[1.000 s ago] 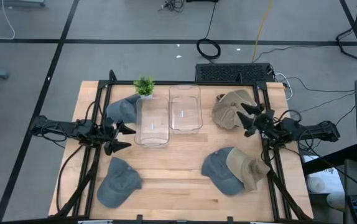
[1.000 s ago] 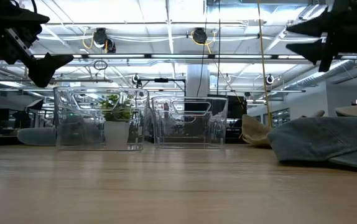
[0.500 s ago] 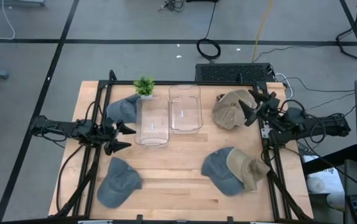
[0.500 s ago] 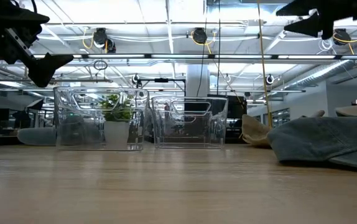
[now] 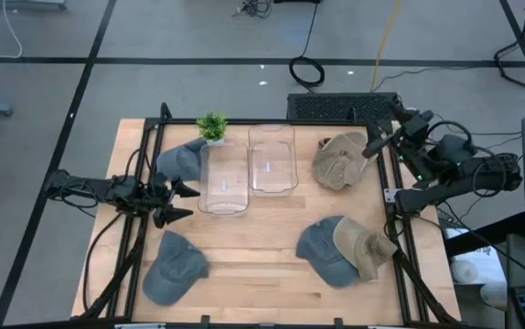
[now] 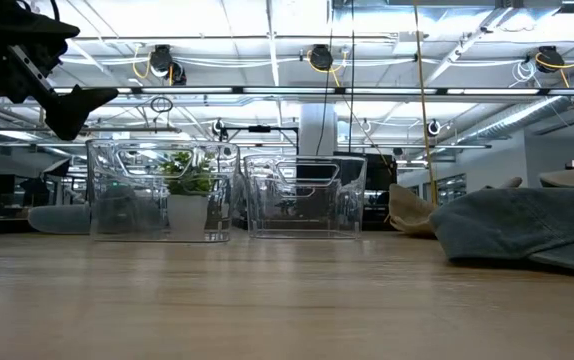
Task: Pick & Place hat
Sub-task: Put the top brown cap into the right transparent bin
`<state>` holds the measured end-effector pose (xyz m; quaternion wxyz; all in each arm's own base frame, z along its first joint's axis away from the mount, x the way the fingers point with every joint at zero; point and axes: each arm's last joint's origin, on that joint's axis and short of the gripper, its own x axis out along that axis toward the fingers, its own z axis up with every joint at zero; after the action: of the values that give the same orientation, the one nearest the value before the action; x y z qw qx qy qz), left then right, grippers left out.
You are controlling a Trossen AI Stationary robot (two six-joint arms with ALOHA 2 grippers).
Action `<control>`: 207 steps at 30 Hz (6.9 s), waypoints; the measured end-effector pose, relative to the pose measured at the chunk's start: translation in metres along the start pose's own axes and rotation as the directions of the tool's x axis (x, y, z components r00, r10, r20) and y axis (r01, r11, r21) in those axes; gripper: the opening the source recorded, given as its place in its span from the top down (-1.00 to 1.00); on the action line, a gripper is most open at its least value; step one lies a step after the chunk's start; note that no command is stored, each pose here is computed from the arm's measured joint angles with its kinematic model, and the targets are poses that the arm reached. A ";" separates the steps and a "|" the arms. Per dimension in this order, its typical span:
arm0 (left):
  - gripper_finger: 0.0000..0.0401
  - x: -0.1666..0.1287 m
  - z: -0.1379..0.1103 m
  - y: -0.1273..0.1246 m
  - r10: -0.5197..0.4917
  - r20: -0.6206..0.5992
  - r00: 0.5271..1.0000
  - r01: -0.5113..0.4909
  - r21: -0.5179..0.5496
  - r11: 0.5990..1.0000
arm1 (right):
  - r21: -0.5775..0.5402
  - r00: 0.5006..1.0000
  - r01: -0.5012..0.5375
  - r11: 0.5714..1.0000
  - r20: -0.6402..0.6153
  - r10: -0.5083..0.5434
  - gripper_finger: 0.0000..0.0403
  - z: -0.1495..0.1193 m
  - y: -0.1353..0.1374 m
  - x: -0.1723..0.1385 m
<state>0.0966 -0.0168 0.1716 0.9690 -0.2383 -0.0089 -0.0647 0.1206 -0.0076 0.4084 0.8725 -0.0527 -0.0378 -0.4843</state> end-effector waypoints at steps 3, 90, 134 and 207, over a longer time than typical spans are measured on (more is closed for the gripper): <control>-0.90 0.000 0.000 0.000 0.000 0.000 1.000 0.000 0.000 1.000 | -0.050 0.999 0.038 0.998 -0.009 -0.039 -0.58 0.020 0.005 0.003; -0.90 0.000 0.000 0.000 0.000 0.000 1.000 0.000 0.000 1.000 | -0.174 0.853 -0.338 0.925 -0.471 0.224 -0.58 0.032 0.001 0.109; -0.90 0.000 0.000 0.000 0.000 0.000 1.000 0.000 0.000 1.000 | 0.136 0.263 -0.397 0.908 -0.931 0.254 -0.58 -0.022 0.035 0.143; -0.90 0.000 0.000 0.000 0.000 0.000 1.000 0.000 0.000 1.000 | 0.022 0.195 -0.535 0.844 -0.970 0.148 -0.58 -0.235 0.080 0.072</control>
<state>0.0966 -0.0168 0.1716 0.9690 -0.2383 -0.0090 -0.0646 0.2303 -0.0566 0.1791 0.7825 0.0963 0.5796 -0.2060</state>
